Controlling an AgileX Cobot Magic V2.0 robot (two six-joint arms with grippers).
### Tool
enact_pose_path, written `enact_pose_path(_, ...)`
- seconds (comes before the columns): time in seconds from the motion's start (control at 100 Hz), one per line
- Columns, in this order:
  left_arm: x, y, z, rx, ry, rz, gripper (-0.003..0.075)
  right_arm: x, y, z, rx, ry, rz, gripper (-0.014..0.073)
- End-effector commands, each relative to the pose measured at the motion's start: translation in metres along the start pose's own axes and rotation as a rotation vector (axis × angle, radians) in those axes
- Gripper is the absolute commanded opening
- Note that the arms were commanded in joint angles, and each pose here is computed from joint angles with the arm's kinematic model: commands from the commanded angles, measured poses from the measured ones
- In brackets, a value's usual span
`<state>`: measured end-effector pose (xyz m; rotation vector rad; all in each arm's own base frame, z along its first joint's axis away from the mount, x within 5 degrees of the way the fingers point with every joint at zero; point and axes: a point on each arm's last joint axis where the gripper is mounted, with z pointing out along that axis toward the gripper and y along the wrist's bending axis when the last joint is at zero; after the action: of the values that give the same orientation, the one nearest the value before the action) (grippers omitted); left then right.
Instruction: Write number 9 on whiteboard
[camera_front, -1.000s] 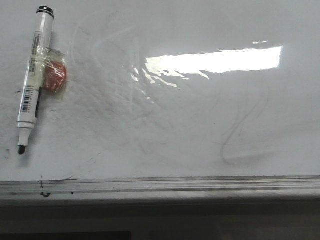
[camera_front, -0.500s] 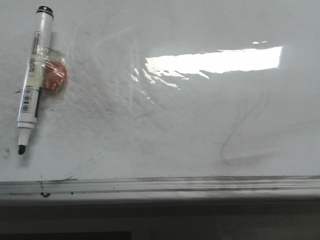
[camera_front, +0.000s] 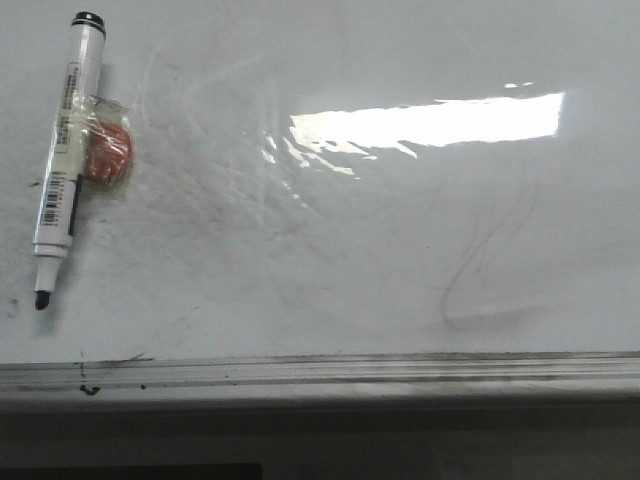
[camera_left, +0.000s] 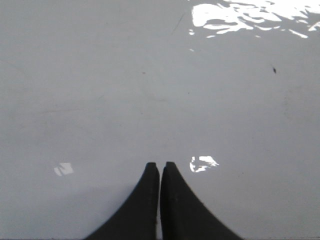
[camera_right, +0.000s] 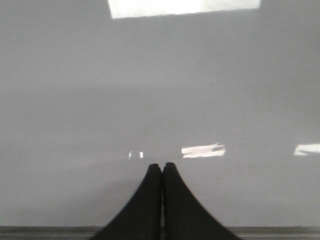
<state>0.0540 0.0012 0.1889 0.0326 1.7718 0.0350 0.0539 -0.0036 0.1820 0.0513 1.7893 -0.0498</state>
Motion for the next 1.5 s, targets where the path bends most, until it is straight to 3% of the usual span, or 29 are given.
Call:
enact_pose_path(0.0,0.004,-0.001,0.002,0.001,-0.074,-0.001,-0.002,-0.005,0.0,-0.001,0.005,-0.095,0.0,-0.0063)
enact_pose_path(0.16,0.001,-0.001,0.001,0.003,-0.111,-0.001,-0.002,-0.007,0.0,-0.001,0.005,-0.114,0.0,-0.0063)
enact_pose_path(0.47,-0.008,-0.001,0.0,0.008,-0.213,-0.001,-0.002,-0.023,0.0,-0.004,0.003,-0.293,-0.001,-0.0063)
enact_pose_path(1.3,-0.011,-0.001,-0.001,0.013,-0.246,-0.02,-0.002,-0.022,0.0,-0.004,0.003,-0.289,-0.001,-0.0063)
enact_pose_path(1.49,-0.017,-0.001,-0.003,0.026,-0.292,-0.101,-0.0021,-0.028,0.0,-0.007,0.004,-0.266,-0.001,-0.0063)
